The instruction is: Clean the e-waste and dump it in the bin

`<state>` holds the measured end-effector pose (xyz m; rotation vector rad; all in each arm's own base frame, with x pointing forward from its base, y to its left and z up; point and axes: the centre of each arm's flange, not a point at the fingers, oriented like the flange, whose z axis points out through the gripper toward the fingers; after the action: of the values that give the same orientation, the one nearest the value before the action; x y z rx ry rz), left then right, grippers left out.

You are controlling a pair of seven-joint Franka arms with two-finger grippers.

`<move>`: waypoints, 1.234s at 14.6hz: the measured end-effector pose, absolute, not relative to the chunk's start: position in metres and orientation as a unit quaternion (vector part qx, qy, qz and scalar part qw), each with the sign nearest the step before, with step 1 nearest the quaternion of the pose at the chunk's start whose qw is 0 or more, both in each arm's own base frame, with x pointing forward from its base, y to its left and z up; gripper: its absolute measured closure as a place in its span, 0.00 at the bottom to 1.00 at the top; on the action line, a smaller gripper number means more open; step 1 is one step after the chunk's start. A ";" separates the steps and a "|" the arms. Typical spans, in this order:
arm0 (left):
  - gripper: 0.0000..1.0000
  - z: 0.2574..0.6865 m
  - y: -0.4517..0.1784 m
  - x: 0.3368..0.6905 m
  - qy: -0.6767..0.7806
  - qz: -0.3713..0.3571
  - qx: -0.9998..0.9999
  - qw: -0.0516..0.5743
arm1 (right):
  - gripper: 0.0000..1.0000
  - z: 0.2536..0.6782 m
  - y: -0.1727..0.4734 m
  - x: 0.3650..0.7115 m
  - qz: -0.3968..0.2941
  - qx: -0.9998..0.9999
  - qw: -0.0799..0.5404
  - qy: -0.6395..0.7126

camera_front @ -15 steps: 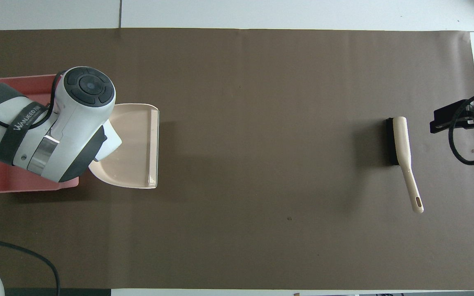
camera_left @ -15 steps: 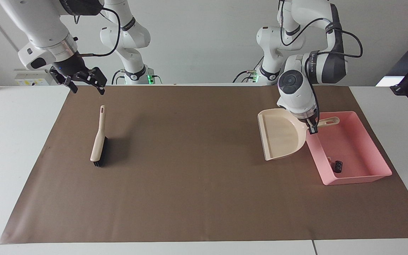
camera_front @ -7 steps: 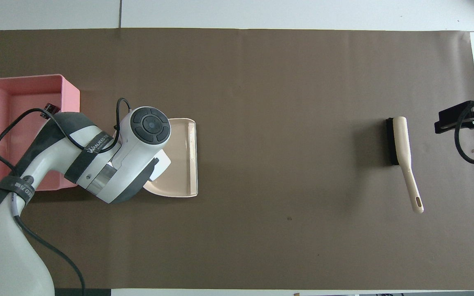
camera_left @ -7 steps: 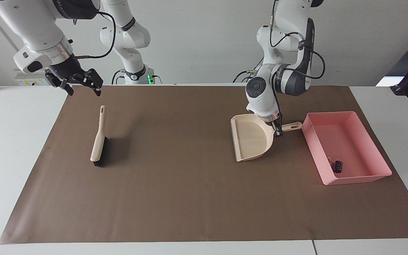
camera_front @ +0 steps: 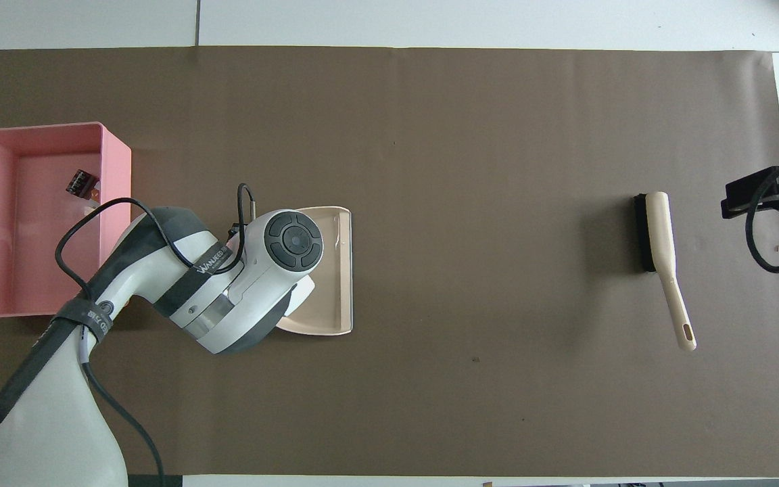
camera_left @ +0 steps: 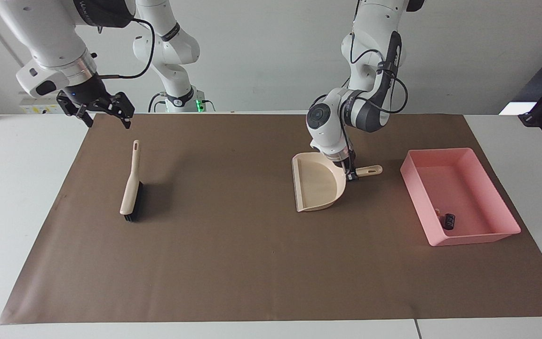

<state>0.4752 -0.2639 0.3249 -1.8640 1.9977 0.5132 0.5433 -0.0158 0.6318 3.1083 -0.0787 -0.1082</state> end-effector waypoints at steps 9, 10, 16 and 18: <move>0.04 0.407 -0.174 0.506 0.609 0.140 -0.757 0.191 | 0.00 0.630 -0.018 0.543 -0.037 0.999 0.016 -0.025; 0.03 0.420 -0.151 0.511 0.588 0.133 -0.776 0.187 | 0.00 0.630 -0.018 0.543 -0.038 0.999 0.016 -0.025; 0.02 0.451 -0.030 0.524 0.357 0.090 -0.920 0.138 | 0.00 0.630 -0.018 0.543 -0.038 0.999 0.016 -0.025; 0.02 0.452 -0.003 0.525 0.294 0.078 -0.947 0.101 | 0.00 0.630 -0.018 0.543 -0.038 0.999 0.016 -0.025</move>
<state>0.5253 -0.0031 0.4525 -2.7992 0.8692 0.2310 0.5430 -0.0175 0.6297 3.1069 -0.0768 -0.1184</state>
